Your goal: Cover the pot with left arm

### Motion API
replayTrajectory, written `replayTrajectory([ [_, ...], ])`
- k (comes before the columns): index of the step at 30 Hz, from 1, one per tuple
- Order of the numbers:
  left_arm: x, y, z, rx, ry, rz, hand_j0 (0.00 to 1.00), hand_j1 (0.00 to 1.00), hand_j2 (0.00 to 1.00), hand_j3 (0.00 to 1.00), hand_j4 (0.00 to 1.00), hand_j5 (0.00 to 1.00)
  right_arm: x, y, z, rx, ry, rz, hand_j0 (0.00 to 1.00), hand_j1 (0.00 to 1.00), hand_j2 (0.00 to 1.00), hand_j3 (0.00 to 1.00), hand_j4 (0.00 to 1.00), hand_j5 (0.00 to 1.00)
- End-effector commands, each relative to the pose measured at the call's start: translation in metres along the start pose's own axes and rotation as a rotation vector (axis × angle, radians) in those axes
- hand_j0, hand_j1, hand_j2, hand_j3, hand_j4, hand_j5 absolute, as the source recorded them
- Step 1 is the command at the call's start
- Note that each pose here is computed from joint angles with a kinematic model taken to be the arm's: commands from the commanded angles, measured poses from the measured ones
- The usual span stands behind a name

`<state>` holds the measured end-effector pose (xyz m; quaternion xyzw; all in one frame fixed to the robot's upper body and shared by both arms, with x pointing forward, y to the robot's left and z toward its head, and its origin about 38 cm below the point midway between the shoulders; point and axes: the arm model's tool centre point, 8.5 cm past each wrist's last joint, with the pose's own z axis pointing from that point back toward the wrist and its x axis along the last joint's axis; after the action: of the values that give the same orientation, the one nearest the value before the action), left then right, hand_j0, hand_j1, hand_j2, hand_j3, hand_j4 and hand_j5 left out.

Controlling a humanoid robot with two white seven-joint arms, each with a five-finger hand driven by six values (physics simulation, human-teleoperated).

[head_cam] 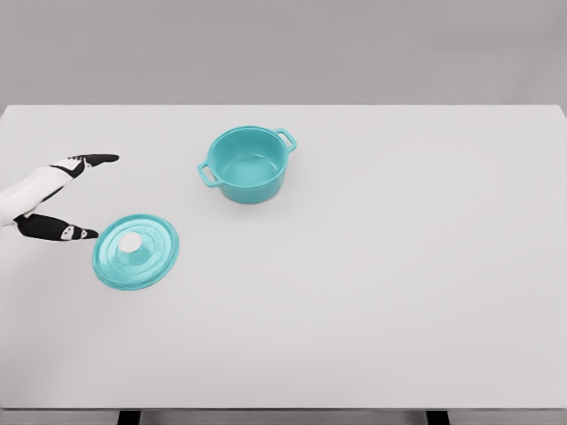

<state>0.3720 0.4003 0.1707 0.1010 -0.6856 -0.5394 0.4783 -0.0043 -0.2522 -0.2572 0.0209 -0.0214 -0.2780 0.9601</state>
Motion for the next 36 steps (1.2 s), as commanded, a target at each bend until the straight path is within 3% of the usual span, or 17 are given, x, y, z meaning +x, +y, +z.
replayTrajectory([
  [1, 0.001, 0.001, 0.000, 0.014, -0.006, 0.023, 1.00, 1.00, 1.00, 1.00, 1.00, 1.00, 0.000, 0.000, 0.000, 0.000, 0.001, 0.004, 1.00, 1.00, 1.00, 1.00, 1.00, 1.00],
  [3, 0.006, -0.004, -0.003, 0.009, -0.026, 0.050, 1.00, 1.00, 1.00, 1.00, 1.00, 1.00, -0.001, -0.001, 0.000, -0.001, 0.002, 0.002, 1.00, 1.00, 1.00, 1.00, 1.00, 1.00],
  [5, 0.036, -0.024, -0.015, -0.022, -0.128, 0.145, 1.00, 1.00, 1.00, 1.00, 1.00, 1.00, -0.002, -0.001, 0.000, -0.002, 0.003, 0.004, 1.00, 1.00, 1.00, 1.00, 1.00, 1.00],
  [9, 0.038, -0.029, -0.007, -0.053, -0.120, 0.188, 1.00, 1.00, 1.00, 1.00, 1.00, 1.00, -0.001, -0.001, 0.000, -0.002, 0.002, 0.004, 1.00, 1.00, 1.00, 1.00, 1.00, 1.00],
  [12, 0.036, -0.017, -0.002, -0.026, -0.107, 0.191, 1.00, 1.00, 1.00, 1.00, 1.00, 1.00, -0.001, -0.001, 0.000, -0.002, 0.003, 0.002, 1.00, 1.00, 1.00, 1.00, 1.00, 1.00],
  [16, 0.072, 0.013, -0.004, 0.001, -0.204, 0.159, 1.00, 1.00, 1.00, 1.00, 1.00, 1.00, -0.001, -0.001, 0.000, -0.002, 0.002, 0.004, 1.00, 1.00, 1.00, 1.00, 1.00, 1.00],
  [17, 0.072, 0.011, -0.004, 0.004, -0.204, 0.187, 1.00, 1.00, 1.00, 1.00, 1.00, 1.00, -0.001, -0.001, 0.000, -0.001, 0.002, 0.002, 1.00, 1.00, 1.00, 1.00, 1.00, 1.00],
  [18, 0.065, -0.005, 0.005, -0.008, -0.174, 0.247, 1.00, 1.00, 1.00, 1.00, 1.00, 1.00, -0.001, -0.001, 0.000, -0.002, 0.002, 0.004, 1.00, 1.00, 1.00, 1.00, 1.00, 1.00],
  [25, 0.059, -0.016, 0.009, -0.028, -0.152, 0.266, 1.00, 1.00, 1.00, 1.00, 1.00, 1.00, -0.001, -0.001, 0.000, -0.002, 0.003, 0.004, 1.00, 1.00, 1.00, 1.00, 1.00, 1.00],
  [29, 0.054, -0.031, 0.002, -0.017, -0.153, 0.282, 0.82, 0.82, 0.82, 0.82, 0.82, 0.82, -0.001, -0.001, 0.000, -0.002, 0.002, 0.004, 1.00, 1.00, 1.00, 1.00, 1.00, 1.00],
  [36, 0.043, -0.038, 0.006, -0.027, -0.117, 0.286, 0.82, 0.82, 0.82, 0.82, 0.82, 0.82, -0.001, -0.001, 0.000, -0.002, 0.002, 0.004, 1.00, 1.00, 1.00, 1.00, 1.00, 1.00],
])
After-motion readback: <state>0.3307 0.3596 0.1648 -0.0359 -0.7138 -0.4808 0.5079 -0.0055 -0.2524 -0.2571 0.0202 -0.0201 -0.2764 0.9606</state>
